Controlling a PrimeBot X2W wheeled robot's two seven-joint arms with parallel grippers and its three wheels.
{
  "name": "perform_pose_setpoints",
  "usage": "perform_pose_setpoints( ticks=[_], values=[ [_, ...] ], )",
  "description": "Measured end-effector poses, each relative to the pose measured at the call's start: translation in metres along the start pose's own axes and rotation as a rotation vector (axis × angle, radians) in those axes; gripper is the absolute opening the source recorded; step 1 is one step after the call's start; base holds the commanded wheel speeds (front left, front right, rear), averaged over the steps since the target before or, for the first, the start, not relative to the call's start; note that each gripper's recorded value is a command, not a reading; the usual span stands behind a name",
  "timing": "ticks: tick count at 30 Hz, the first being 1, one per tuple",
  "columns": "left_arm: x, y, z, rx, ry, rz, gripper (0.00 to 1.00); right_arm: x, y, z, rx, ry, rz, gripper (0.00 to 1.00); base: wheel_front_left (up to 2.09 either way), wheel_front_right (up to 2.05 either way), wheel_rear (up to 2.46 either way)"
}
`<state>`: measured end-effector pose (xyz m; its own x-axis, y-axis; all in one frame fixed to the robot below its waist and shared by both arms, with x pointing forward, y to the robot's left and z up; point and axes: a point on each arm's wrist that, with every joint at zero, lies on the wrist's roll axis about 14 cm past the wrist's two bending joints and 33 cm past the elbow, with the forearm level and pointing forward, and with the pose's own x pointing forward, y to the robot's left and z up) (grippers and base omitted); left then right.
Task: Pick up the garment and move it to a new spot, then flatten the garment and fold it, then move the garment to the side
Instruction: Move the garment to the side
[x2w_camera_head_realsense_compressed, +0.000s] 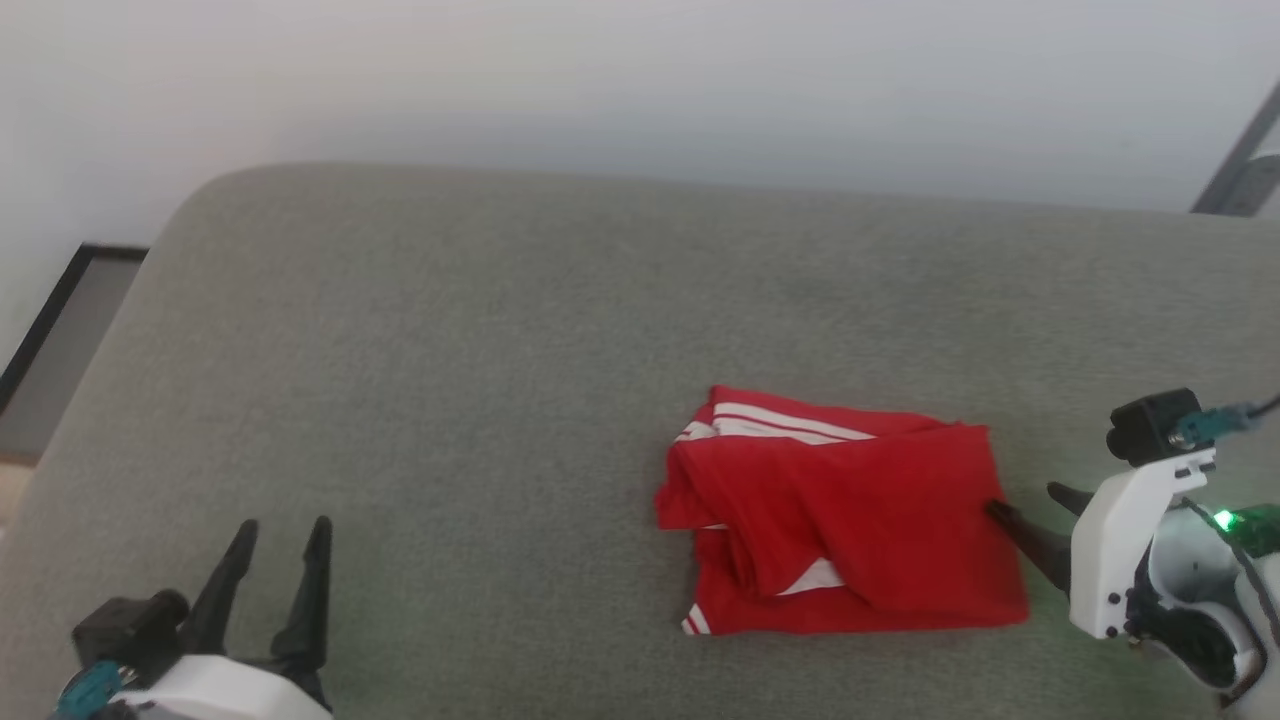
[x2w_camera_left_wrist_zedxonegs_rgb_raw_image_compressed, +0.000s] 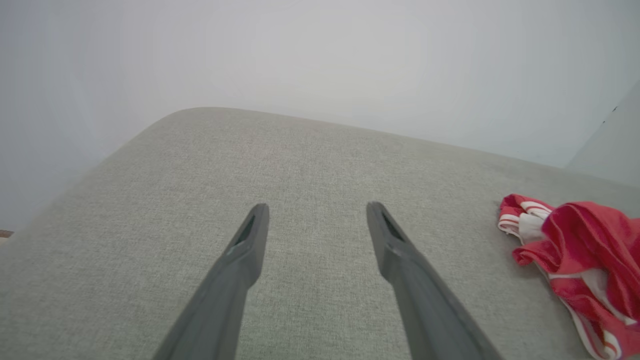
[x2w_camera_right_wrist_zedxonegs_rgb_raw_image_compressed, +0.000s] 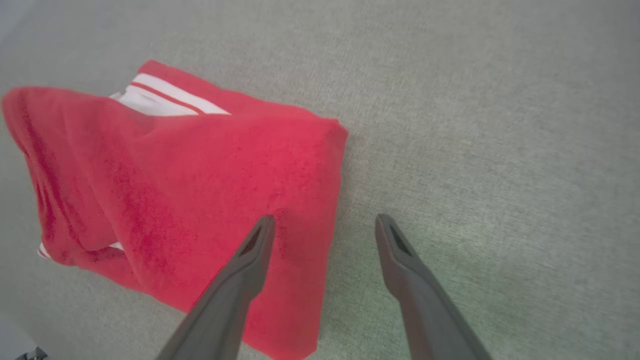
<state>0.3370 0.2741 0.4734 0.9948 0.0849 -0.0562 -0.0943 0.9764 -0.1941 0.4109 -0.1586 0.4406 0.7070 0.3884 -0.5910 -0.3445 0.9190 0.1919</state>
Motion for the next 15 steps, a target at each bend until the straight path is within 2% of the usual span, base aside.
perform_pose_setpoints(
  ticks=[2,3,11,12,13,14,15],
  values=[
    [0.002,0.0,-0.003,-0.002,0.009,0.004,1.0,0.009,0.0,-0.008,-0.002,0.084,0.014,1.0,0.0,0.0,0.0],
    [0.003,0.002,-0.006,-0.003,0.019,0.013,1.0,0.017,0.003,-0.018,-0.004,0.176,0.034,1.0,0.0,0.0,0.0],
    [0.006,0.009,-0.015,-0.001,0.046,0.045,1.0,0.034,0.013,-0.044,-0.031,0.477,0.1,1.0,0.0,0.0,0.0],
    [0.006,0.009,-0.017,0.0,0.05,0.047,1.0,0.035,0.013,-0.046,-0.033,0.503,0.105,0.77,0.0,0.0,0.0],
    [0.006,0.009,-0.018,0.0,0.055,0.05,1.0,0.035,0.015,-0.046,-0.039,0.522,0.116,0.43,0.0,0.0,0.0],
    [0.007,0.01,-0.019,0.001,0.057,0.051,1.0,0.036,0.016,-0.046,-0.046,0.532,0.122,0.25,0.0,0.0,0.0],
    [0.009,0.009,-0.019,0.002,0.056,0.05,1.0,0.036,0.016,-0.047,-0.052,0.543,0.123,0.0,0.0,0.0,0.0]
  ],
)
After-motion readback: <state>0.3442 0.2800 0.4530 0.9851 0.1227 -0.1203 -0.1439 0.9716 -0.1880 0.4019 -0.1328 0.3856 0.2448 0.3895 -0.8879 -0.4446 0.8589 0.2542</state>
